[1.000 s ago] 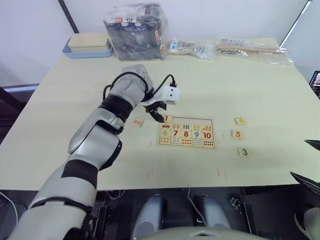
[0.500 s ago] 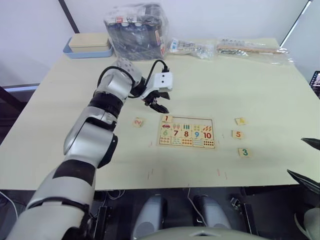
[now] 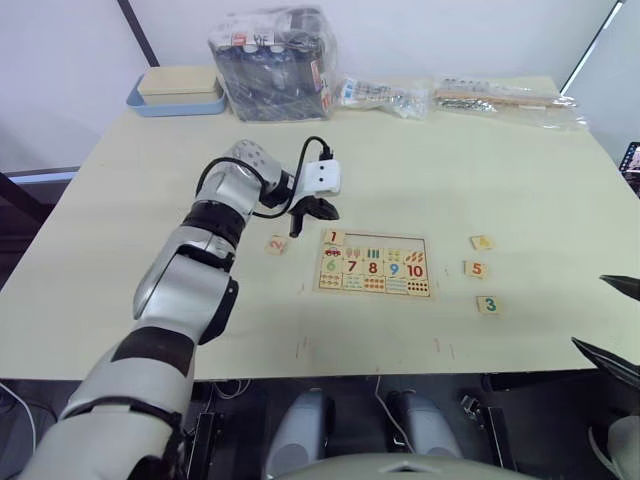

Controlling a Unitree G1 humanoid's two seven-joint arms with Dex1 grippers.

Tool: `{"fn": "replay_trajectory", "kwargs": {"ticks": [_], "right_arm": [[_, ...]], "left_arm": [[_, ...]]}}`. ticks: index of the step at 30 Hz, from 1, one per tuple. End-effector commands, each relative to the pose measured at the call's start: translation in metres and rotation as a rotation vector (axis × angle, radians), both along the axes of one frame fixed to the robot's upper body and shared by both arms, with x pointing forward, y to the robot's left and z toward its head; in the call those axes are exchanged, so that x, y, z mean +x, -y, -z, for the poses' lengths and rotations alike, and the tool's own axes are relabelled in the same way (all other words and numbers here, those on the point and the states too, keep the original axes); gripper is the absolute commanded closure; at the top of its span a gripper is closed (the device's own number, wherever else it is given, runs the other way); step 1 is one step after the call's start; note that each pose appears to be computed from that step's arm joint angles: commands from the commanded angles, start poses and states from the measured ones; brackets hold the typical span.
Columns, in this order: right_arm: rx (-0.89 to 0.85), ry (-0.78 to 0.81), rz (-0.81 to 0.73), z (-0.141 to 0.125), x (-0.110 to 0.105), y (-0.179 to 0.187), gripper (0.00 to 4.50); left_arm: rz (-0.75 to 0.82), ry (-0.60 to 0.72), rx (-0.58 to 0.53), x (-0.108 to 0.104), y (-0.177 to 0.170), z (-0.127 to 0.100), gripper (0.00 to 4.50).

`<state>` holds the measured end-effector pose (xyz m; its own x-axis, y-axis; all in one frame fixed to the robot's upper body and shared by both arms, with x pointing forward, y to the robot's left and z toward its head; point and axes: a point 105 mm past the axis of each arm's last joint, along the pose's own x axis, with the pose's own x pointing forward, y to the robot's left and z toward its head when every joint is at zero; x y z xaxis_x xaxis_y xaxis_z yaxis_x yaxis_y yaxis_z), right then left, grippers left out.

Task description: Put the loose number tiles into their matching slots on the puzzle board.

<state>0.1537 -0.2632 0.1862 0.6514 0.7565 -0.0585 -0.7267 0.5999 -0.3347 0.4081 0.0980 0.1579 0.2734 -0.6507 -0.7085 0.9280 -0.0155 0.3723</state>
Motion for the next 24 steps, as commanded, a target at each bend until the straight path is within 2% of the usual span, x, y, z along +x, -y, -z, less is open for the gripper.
{"fn": "replay_trajectory", "kwargs": {"ticks": [1, 24], "right_arm": [[-0.015, 0.040, -0.008, -0.006, -0.002, -0.004, 0.00], [-0.015, 0.040, -0.007, -0.006, -0.003, -0.004, 0.00]], "left_arm": [[-0.006, 0.033, 0.006, 0.003, 0.000, -0.001, 4.45], [-0.026, -0.002, 0.056, 0.000, -0.010, 0.020, 4.45]]}}
